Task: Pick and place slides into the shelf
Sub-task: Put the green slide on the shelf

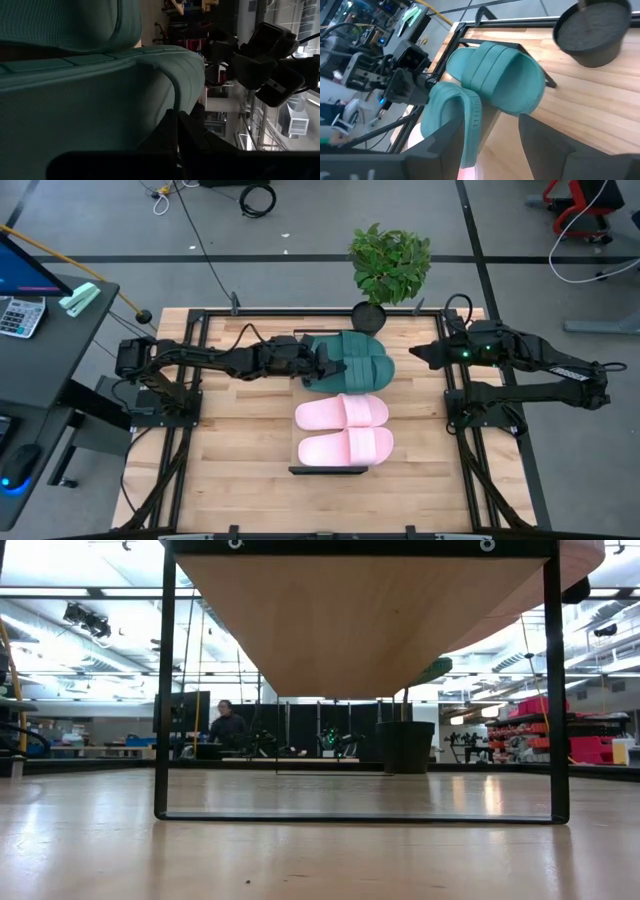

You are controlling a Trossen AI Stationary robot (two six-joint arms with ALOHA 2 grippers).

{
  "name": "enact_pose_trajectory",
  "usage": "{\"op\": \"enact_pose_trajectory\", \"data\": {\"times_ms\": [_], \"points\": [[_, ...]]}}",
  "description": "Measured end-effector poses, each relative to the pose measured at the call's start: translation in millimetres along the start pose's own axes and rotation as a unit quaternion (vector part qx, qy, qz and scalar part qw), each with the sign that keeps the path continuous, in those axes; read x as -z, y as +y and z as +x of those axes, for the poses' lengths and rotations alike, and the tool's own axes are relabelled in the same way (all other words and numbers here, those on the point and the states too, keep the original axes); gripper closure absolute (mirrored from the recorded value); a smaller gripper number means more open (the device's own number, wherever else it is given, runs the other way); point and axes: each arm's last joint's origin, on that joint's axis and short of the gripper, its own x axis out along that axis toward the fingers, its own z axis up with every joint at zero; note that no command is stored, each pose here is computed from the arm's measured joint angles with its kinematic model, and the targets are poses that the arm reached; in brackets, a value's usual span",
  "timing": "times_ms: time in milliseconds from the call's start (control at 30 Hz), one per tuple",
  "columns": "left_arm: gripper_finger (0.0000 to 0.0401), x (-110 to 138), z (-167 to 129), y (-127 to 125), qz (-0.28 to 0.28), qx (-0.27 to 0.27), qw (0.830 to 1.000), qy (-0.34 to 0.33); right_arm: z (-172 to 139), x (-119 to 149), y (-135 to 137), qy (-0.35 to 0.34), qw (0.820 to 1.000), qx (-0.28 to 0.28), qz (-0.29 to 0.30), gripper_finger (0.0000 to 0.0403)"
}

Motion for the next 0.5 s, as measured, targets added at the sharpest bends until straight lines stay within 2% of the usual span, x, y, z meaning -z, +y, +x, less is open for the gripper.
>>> {"op": "enact_pose_trajectory", "data": {"times_ms": [233, 500], "points": [[0.0397, 0, 0, 3, 0.004, -0.013, 1.000, 0.000, 1, 2, 2, 0.041, 0.999, -0.028, -0.002, 0.0209], [0.0396, 0, 0, 5, 0.009, -0.026, 1.000, -0.002, 17, 5, 3, 0.075, 0.997, 0.005, 0.005, 0.0198]]}}
